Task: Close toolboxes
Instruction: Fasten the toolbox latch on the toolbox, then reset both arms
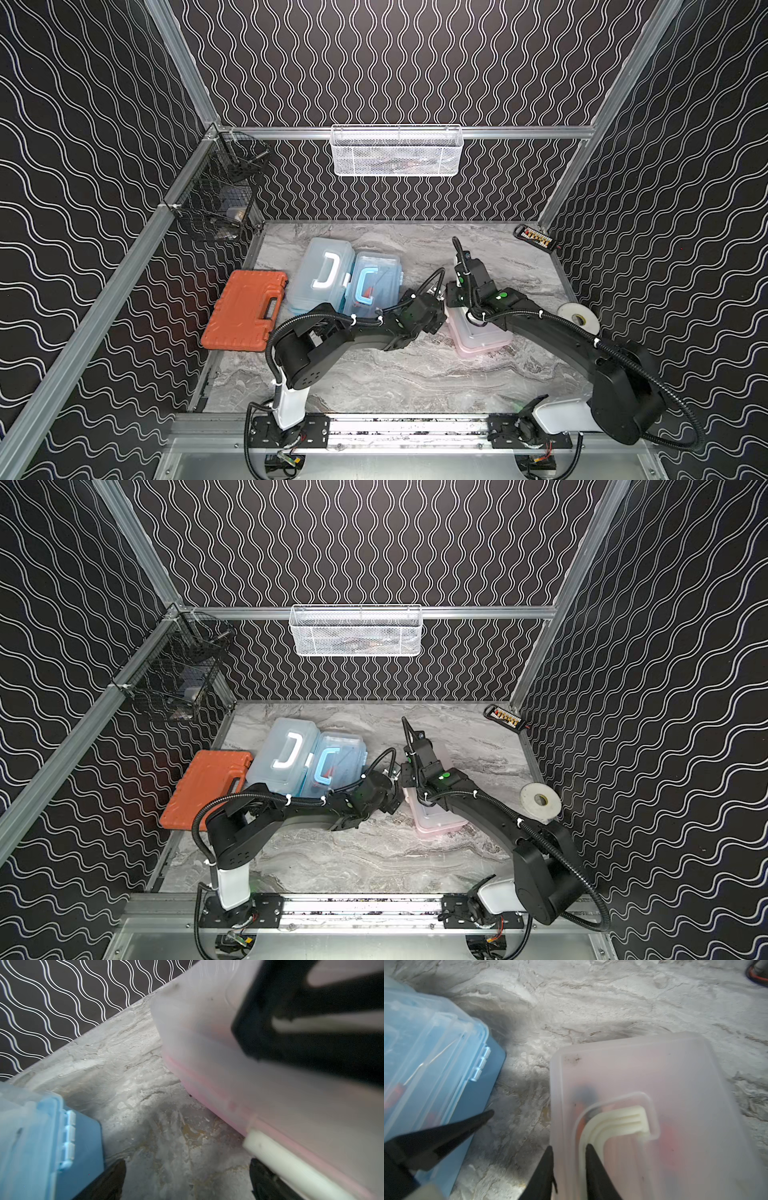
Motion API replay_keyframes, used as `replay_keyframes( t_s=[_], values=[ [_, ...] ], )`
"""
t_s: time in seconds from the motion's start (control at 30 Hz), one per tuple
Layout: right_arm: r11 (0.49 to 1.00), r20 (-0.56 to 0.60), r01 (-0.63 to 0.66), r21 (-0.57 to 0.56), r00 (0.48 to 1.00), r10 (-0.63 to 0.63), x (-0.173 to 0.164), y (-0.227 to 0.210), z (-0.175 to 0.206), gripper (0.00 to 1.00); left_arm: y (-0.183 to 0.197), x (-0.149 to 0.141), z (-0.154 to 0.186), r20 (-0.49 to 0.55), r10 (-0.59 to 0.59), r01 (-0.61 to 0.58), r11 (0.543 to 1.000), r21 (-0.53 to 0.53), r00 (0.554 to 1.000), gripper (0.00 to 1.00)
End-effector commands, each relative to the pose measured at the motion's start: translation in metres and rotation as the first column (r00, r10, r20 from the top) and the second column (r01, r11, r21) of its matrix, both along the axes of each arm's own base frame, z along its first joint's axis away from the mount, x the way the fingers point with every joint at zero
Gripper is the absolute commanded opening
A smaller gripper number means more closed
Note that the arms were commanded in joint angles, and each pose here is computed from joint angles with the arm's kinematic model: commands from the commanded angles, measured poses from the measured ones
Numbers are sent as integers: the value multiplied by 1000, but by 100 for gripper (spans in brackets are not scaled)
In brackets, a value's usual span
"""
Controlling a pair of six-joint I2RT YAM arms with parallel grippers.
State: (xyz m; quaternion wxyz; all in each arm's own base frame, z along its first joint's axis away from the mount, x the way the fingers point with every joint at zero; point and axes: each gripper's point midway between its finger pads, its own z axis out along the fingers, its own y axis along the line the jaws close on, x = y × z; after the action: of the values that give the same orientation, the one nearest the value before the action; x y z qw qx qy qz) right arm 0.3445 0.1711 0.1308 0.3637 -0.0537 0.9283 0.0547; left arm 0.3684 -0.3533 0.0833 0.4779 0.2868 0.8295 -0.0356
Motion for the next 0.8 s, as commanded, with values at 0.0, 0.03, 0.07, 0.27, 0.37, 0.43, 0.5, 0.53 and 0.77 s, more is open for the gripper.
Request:
replay_keyframes(
  t_s=[0.0,0.03,0.07,0.27,0.37,0.43,0.5,0.53,0.77],
  values=[
    [996,-364,-86,-7,928,78,-71,-4,-61,27,-32,9,38,83,-63,74,989,-126,995,97],
    [996,-367,-90,0,926,84,-72,-2,-62,27,-35,9,39,81,-69,79,987,-138,994,97],
    [996,-371,-91,7,924,87,-72,-1,-63,27,-39,9,39,71,-74,84,985,-154,995,97],
    [996,-386,-90,18,918,90,-74,1,-67,28,-39,4,35,45,-71,79,976,-205,996,97],
    [996,-377,-83,23,922,85,-73,1,-63,32,-28,0,41,48,-54,62,979,-196,997,97],
    [997,-364,-69,20,929,72,-71,0,-59,35,-17,-2,46,48,-25,33,983,-182,999,98],
    [999,-347,-50,13,936,51,-67,-3,-54,45,-7,-3,51,41,3,5,985,-172,999,99],
    [999,-339,-46,12,940,47,-66,-3,-51,50,-3,-4,54,39,10,-4,985,-173,999,99],
    [999,-285,-43,3,958,42,-53,-2,-28,64,11,-10,65,34,33,-27,984,-176,999,99]
  ],
)
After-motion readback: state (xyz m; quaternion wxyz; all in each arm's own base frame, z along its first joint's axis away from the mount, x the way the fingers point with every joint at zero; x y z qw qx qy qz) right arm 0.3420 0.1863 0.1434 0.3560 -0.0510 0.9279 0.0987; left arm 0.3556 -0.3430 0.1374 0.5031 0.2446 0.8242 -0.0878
